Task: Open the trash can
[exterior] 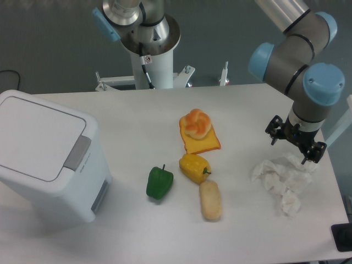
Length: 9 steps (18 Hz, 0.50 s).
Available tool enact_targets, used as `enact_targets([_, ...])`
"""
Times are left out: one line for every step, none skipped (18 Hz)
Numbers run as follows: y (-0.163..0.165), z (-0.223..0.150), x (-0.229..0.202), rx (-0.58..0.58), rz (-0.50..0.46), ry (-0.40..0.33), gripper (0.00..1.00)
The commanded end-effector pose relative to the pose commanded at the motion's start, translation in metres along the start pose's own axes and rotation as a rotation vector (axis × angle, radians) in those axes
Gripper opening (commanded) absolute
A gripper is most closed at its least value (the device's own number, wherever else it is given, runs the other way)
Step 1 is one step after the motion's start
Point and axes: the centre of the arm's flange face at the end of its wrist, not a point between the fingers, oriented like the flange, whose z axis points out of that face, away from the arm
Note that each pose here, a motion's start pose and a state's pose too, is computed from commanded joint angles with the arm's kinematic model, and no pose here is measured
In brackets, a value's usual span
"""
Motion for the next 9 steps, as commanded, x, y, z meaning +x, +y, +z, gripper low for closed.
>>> enact_targets([0.0012, 0.0, -0.0003, -0.002, -0.001, 0.0, 1.0])
enact_targets([0.0002, 0.0, 0.0, -0.002, 0.0, 0.0, 1.0])
enact_targets([-0.0007, 0.0, 0.0002, -0.003, 0.002, 0.0, 1.0])
enact_targets([-0.0028, -0.0012, 0.0009, -0.003, 0.005, -0.002, 1.0])
enact_targets([-0.0038, -0.0019, 0.0008, -0.002, 0.006, -0.003, 1.0])
enact_targets([-0.0038, -0.0051, 0.0012, -0.002, 0.006, -0.008, 1.0])
enact_targets([-0.0029, -0.0044, 0.0013, -0.001, 0.005, -0.006, 1.0])
enact_targets([-0.0016, -0.0016, 0.0027, -0.003, 0.003, 0.0, 1.0])
enact_targets([-0.0026, 0.0015, 0.0055, -0.002, 0.005, 0.007, 1.0])
